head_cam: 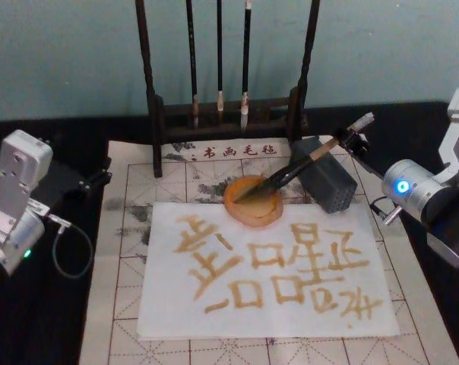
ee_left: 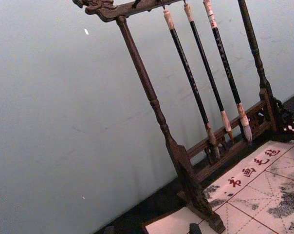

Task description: Pick up the brush from the inkstone, write on the paper, then place the brush back to its original position.

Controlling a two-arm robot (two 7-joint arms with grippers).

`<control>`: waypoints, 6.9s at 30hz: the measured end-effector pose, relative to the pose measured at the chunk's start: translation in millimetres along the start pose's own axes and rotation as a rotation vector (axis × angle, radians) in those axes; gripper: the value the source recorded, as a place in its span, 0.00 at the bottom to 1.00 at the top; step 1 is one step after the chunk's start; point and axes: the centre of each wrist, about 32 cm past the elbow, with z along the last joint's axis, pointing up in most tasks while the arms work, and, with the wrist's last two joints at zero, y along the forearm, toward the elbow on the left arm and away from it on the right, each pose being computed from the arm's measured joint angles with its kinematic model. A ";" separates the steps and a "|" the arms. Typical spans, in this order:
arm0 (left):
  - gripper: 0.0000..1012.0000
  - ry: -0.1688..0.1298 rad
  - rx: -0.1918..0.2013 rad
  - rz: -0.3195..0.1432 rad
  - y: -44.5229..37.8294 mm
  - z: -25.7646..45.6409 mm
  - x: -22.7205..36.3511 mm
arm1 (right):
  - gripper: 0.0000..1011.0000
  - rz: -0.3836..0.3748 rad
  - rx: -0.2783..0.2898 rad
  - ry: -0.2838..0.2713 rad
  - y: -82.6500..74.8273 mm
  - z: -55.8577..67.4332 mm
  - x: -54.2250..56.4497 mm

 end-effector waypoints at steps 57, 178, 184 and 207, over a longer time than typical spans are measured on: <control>0.99 0.000 0.000 0.000 0.0 0.0 0.0 | 0.19 0.217 0.078 -0.339 -24.4 4.2 -22.9; 0.99 0.000 0.000 0.000 0.0 0.0 0.0 | 0.19 0.630 0.082 -0.918 -55.0 -65.6 -34.2; 0.99 0.000 0.000 0.000 0.0 0.0 0.0 | 0.19 0.622 0.091 -0.925 -54.6 -64.9 -33.5; 0.99 0.000 0.000 0.000 0.0 0.0 0.0 | 0.19 0.590 0.111 -0.954 -54.4 -61.4 -31.0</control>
